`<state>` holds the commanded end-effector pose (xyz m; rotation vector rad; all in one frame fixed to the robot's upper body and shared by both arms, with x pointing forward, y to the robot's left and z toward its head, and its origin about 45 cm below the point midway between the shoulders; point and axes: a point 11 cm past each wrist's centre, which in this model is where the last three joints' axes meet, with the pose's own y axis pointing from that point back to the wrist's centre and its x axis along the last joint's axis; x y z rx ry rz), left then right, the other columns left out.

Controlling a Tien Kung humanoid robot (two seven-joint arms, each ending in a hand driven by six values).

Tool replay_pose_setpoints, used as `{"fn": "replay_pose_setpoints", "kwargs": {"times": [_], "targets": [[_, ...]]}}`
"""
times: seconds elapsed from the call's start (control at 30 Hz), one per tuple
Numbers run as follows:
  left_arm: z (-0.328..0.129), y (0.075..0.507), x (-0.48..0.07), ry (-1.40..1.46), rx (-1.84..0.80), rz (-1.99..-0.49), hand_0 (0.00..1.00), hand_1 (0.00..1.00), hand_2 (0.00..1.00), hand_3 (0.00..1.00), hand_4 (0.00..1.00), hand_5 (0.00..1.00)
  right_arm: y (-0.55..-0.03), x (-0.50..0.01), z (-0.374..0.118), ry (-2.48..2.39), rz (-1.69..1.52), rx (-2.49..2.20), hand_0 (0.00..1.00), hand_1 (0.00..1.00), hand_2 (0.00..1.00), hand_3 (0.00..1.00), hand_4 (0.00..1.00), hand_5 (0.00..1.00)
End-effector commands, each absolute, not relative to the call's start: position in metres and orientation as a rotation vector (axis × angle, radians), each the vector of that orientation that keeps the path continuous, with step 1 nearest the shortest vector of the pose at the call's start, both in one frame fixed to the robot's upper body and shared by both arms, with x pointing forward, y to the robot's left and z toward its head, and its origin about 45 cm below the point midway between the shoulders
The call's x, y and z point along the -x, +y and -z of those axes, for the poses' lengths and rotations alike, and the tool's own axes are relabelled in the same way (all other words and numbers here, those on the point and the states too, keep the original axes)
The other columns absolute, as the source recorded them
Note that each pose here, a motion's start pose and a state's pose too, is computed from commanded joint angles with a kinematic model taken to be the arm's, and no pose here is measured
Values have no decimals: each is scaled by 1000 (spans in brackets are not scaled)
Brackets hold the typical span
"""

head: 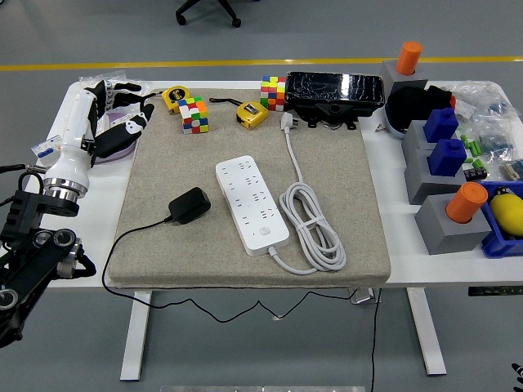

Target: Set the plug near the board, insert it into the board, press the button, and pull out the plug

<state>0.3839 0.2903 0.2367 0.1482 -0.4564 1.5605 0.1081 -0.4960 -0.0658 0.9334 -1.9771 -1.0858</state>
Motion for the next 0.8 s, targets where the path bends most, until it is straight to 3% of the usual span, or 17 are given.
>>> {"fn": "replay_pose_setpoints", "kwargs": {"times": [0.8], "targets": [[-230, 283, -385, -446, -176, -1527, 654, 612, 537, 593, 767, 224, -493, -109, 67, -1964, 1086, -944, 529, 630, 621, 551, 888, 410]]}}
